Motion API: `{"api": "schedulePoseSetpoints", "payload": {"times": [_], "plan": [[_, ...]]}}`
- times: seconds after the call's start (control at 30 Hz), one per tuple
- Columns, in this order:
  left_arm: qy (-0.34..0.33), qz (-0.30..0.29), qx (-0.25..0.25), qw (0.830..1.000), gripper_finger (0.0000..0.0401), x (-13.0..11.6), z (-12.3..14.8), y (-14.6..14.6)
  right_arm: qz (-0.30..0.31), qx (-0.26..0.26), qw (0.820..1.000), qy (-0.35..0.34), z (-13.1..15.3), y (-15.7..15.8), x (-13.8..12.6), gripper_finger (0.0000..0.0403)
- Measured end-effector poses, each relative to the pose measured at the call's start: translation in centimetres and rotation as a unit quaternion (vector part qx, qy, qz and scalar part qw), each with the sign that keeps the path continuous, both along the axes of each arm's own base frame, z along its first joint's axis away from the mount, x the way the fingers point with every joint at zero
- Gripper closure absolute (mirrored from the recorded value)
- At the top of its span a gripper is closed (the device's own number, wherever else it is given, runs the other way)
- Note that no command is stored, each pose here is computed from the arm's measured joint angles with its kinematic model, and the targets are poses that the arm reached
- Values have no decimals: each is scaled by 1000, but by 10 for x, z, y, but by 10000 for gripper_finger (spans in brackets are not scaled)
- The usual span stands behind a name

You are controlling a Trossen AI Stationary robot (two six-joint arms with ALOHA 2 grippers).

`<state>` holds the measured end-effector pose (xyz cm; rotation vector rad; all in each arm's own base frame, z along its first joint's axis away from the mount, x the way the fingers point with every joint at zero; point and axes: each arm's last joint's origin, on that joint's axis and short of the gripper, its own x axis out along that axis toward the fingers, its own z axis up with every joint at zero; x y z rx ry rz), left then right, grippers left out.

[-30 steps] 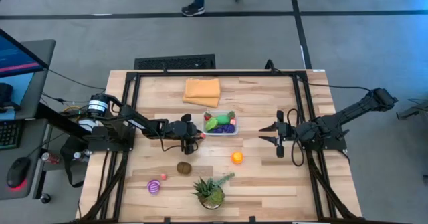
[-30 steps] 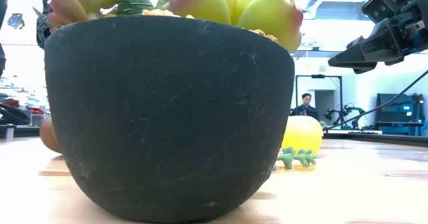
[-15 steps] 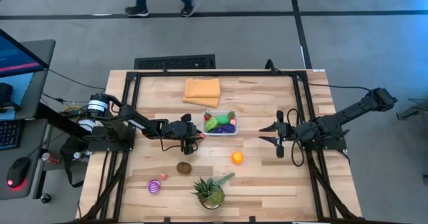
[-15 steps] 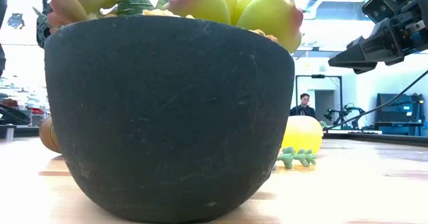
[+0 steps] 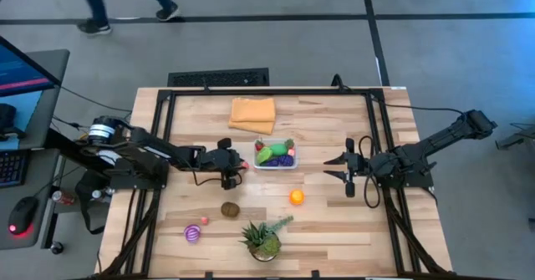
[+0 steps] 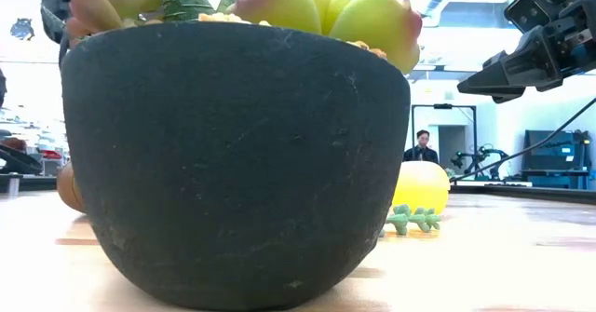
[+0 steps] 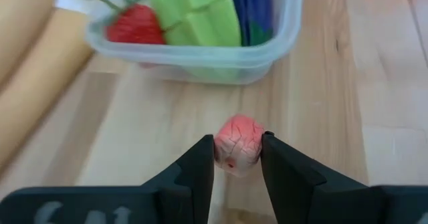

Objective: Pick and placing Produce into tupperware
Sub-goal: Put the top pink peach into the transparent container

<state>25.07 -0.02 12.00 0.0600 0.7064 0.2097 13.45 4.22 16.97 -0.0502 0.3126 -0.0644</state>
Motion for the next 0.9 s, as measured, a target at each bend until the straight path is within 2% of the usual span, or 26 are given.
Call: {"api": "schedulePoseSetpoints", "payload": {"times": [0.2, 0.43, 0.9], "plan": [[-14, 4, 9, 1000, 294, -9, 21, 1, 0, 0, 1000, 0, 0, 0, 0, 285], [-68, -1, 26, 997, 294, -15, 47, 1, 0, 0, 1000, 0, 0, 0, 0, 285], [-135, -60, 42, 988, 294, -1, 53, -1, 0, 1, 1000, -3, 1, 0, 0, 285]]}}
